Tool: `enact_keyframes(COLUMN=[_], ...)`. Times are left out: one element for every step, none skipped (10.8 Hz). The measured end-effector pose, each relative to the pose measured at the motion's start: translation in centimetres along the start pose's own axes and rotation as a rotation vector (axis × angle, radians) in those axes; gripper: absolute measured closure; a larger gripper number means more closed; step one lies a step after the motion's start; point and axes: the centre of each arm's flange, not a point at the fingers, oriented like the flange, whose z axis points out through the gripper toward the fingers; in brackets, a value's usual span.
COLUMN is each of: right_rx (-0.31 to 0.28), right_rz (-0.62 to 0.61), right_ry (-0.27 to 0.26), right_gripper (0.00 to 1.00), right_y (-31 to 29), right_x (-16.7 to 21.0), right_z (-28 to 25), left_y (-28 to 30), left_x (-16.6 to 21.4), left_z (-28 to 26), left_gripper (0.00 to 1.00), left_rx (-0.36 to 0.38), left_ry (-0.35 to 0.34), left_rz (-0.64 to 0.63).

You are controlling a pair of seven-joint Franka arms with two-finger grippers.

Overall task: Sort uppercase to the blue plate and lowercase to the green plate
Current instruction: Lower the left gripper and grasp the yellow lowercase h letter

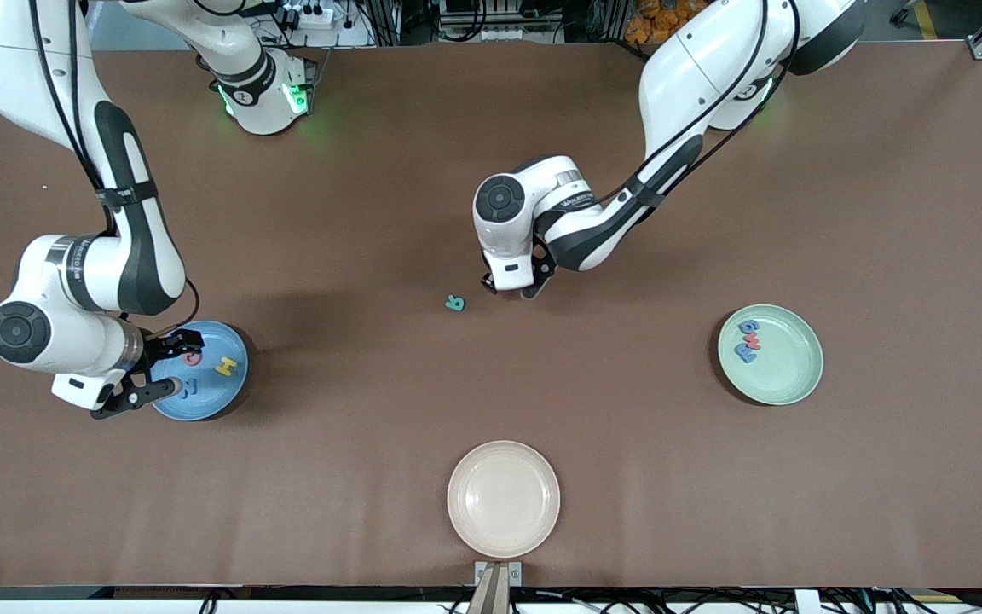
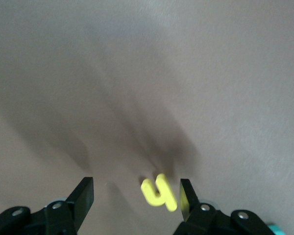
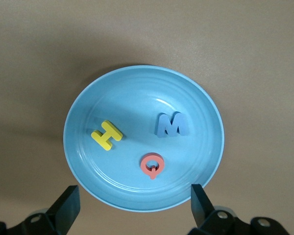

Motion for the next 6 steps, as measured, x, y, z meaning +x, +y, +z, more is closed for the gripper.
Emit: enact_keyframes(right_rx=[0.000,0.000,0.000,0.000,0.001,0.001], right_rz=[0.000,-0.001,-0.001,-0.002,-0.002,-0.002], right_ry=[0.000,0.000,0.000,0.000,-0.001,-0.001], right_gripper=[0.00,0.00,0.00,0.00,0.00,0.00], right_y=[-0.02,-0.04,-0.06,-0.10,-0.13,-0.15], right_x=[0.01,0.02,0.03,0.04,0.04,0.04], right_z=[0.00,0.00,0.00,0.01,0.02,0.03], left_y=[0.28,0.57,0.79,0.87,0.86,0.82], left_x=[0.29,0.33,0.25,0.18,0.10,-0.14], left_z=[-0.05,-0.14,-0.19,-0.16,-0.11,0.00], left_gripper=[0.22,0.27,0.29,0.31,0.32,0.32], left_rx=[-0.006,-0.009,-0.007,-0.003,-0.001,-0.001], left_ry=[-0.006,-0.015,-0.029,-0.039,-0.042,-0.041], left_rz=[-0.008,-0.015,-0.028,-0.049,-0.077,-0.099])
